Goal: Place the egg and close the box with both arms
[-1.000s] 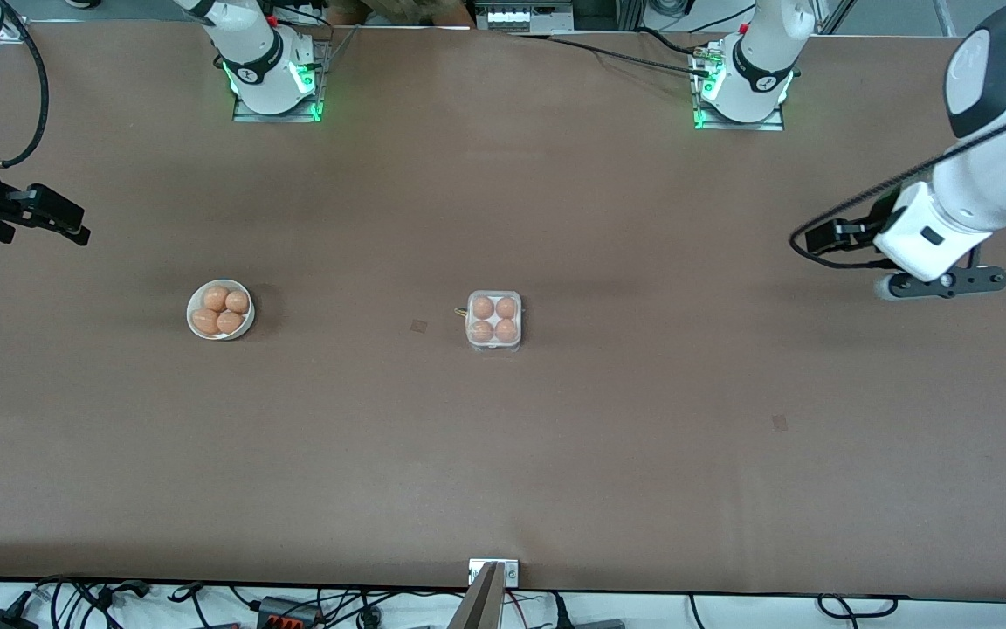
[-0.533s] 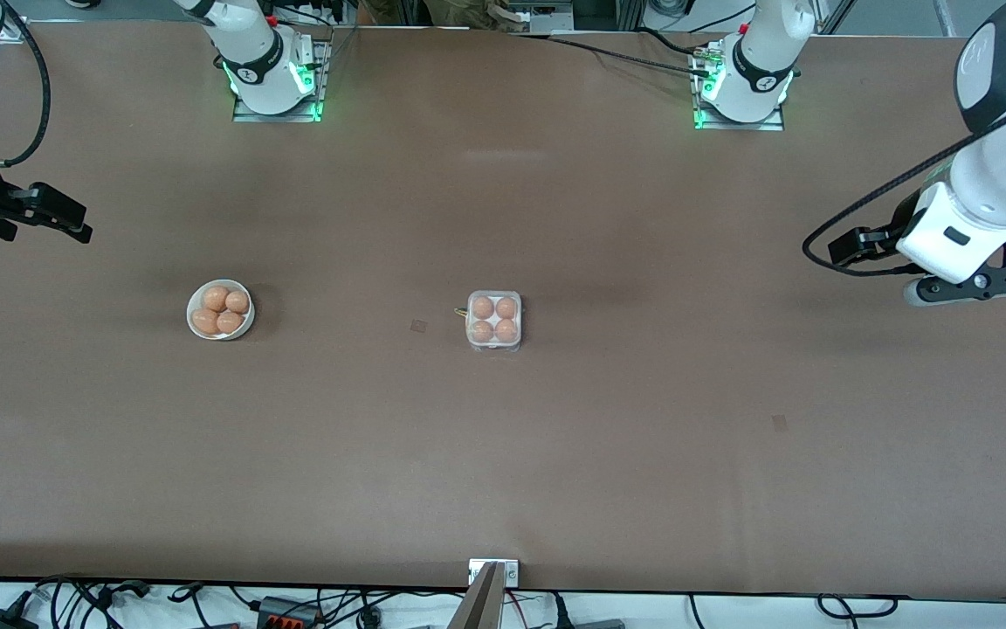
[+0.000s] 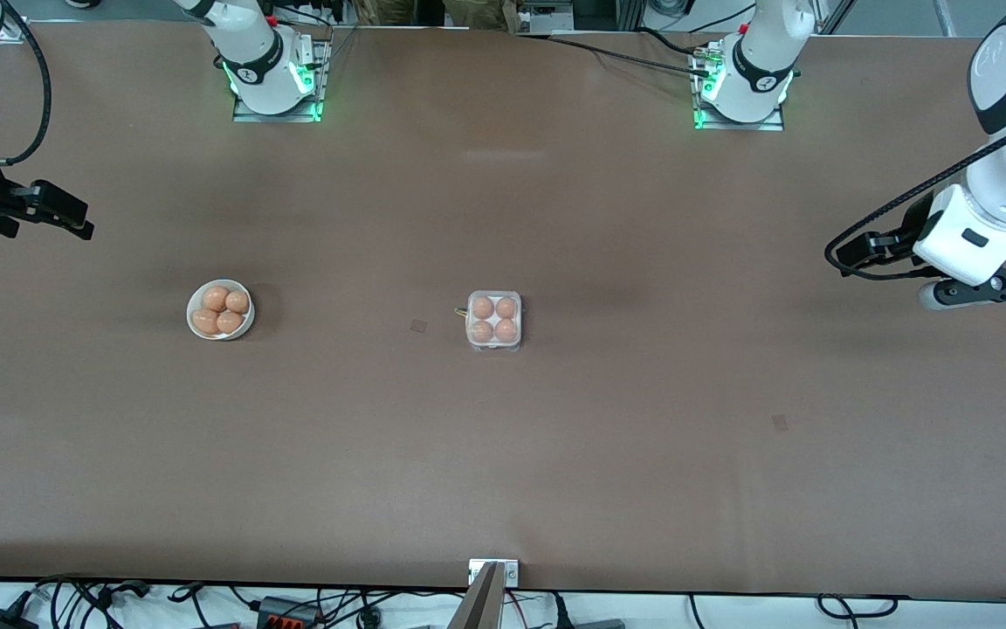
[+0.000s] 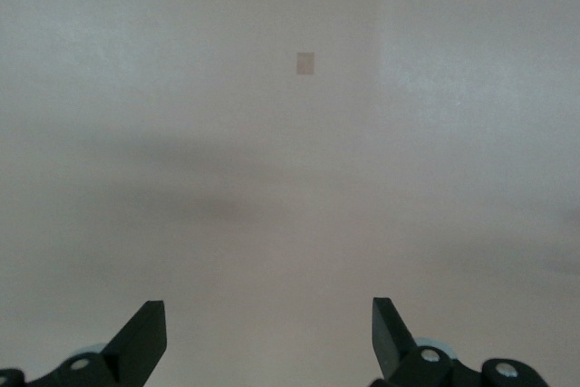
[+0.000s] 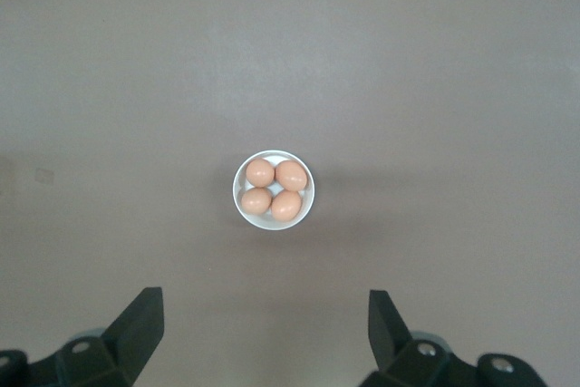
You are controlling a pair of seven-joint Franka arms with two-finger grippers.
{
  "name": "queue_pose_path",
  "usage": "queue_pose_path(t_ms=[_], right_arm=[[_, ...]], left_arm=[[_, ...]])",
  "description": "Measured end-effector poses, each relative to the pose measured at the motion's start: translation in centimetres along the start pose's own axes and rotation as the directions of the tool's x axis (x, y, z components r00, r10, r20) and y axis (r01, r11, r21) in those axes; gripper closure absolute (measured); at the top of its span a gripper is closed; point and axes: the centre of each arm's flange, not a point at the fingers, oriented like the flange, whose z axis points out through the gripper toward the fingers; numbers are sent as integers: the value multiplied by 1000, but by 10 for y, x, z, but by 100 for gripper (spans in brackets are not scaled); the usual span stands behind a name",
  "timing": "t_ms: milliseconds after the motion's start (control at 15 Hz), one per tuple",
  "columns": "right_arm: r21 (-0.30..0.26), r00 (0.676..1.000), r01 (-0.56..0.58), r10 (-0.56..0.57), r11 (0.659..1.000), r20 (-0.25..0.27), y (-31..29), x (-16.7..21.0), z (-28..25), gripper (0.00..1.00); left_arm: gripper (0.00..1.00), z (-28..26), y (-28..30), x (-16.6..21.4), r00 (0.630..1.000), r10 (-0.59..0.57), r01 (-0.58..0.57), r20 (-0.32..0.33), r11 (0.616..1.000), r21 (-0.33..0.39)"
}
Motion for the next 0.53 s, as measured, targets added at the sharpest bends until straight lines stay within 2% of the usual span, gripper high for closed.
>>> queue_pose_path(t_ms=[333,533], right_arm=[[0,1000,3,-3,1000,9,0,-1,1,0],[0,1000,4,-4,1000,9,0,-1,1,0]], left_arm=[[0,-2,5,-8,1000,-14,13,-1,998,-63],[0,-2,11,-9,996,86,-87,-12,994,-70]])
